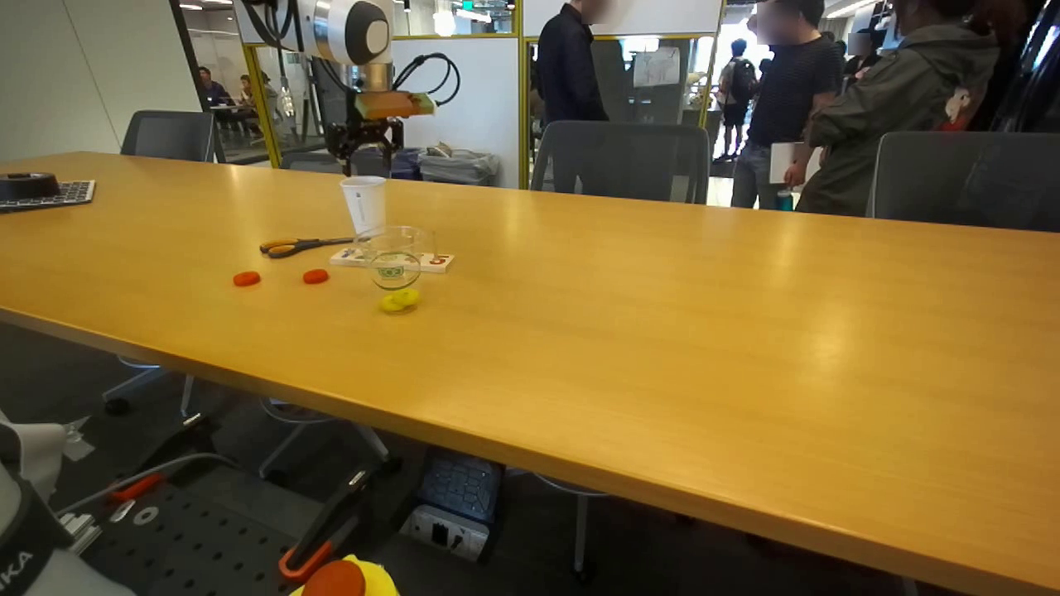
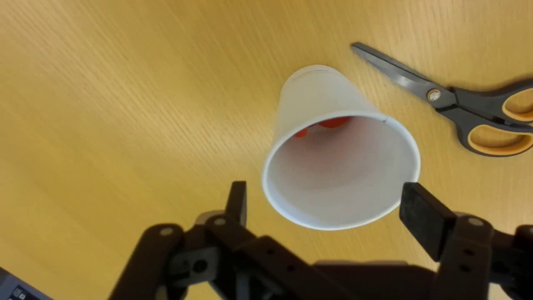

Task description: Put the yellow discs in the clear cup and the orange discs into the white cup

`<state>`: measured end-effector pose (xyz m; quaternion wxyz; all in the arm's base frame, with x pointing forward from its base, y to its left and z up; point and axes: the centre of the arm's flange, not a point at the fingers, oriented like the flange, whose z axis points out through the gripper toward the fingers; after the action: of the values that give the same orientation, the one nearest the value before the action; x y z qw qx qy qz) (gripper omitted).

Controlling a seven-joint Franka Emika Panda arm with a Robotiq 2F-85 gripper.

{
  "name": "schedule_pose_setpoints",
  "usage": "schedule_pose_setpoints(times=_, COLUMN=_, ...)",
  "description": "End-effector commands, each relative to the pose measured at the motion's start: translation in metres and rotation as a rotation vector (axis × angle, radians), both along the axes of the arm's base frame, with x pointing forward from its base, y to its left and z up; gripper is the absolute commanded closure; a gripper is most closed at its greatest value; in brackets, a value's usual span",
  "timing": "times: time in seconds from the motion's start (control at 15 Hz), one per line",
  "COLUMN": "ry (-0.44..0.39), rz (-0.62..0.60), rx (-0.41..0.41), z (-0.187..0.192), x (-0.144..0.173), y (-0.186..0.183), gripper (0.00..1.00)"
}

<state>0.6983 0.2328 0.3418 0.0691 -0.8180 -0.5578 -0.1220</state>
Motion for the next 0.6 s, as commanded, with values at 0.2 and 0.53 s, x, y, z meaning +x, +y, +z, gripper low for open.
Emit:
schedule_pose_setpoints(times=0.2, ry=-0.016, rz=-0.241, rx=-0.071, z=0.03, x=-0.02, y=-0.04, gripper=0.0)
schedule_pose_setpoints(times=0.53, ry=-0.007, rz=-0.483, rx=-0.172, z=0.022, x=-0.043, y=-0.08, gripper=0.0)
